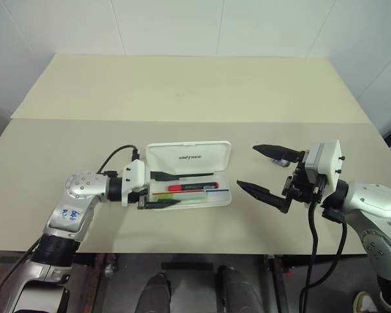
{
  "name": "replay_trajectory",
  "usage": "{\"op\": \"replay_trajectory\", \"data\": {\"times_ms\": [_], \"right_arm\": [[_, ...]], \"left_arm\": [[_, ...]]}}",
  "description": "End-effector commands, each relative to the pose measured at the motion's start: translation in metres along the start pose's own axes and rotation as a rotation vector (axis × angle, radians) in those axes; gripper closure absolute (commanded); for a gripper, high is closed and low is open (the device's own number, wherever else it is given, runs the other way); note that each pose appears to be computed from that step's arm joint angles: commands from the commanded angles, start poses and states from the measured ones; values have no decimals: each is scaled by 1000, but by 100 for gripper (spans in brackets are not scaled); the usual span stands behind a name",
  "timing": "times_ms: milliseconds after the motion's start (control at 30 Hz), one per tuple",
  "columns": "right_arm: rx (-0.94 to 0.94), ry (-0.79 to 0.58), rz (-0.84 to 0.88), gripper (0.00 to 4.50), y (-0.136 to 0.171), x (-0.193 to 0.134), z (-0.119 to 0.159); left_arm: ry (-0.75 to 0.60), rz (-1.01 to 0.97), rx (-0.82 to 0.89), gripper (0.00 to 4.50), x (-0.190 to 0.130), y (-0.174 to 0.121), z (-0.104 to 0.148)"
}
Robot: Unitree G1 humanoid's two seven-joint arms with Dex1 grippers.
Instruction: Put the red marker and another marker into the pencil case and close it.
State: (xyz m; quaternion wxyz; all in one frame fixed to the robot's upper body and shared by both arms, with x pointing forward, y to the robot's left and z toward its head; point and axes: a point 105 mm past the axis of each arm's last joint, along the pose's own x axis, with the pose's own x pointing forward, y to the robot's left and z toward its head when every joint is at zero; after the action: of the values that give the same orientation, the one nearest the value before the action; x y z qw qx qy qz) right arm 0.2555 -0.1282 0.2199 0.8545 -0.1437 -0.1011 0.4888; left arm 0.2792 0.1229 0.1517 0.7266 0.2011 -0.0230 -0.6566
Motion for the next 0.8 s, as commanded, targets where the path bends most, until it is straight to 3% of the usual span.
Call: {"op": "replay_trajectory", "data": {"times_ms": [33, 167, 333, 467, 567, 667, 800], "right_arm": [[-15, -20, 5, 0, 0, -1, 4], [2, 23, -36, 0, -15, -8, -9], [46, 207, -147, 0, -58, -32, -52], [76, 220, -185, 0, -77, -39, -66], [61, 281, -185, 0, -90, -46, -82], [84, 318, -195, 0, -107, -49, -94], [107, 352, -195, 0, -118, -49, -108]], "left_arm": [[-27, -5, 22, 152, -11, -3, 14], [-38, 4, 22, 152, -14, -3, 20], [-71, 28, 46, 152, -20, 2, 39], [-94, 29, 31, 152, -21, 5, 49], [-114, 30, 14, 98, -23, 7, 60], [-134, 54, 28, 2, -23, 12, 72], [-182, 112, 33, 2, -21, 22, 87]]}}
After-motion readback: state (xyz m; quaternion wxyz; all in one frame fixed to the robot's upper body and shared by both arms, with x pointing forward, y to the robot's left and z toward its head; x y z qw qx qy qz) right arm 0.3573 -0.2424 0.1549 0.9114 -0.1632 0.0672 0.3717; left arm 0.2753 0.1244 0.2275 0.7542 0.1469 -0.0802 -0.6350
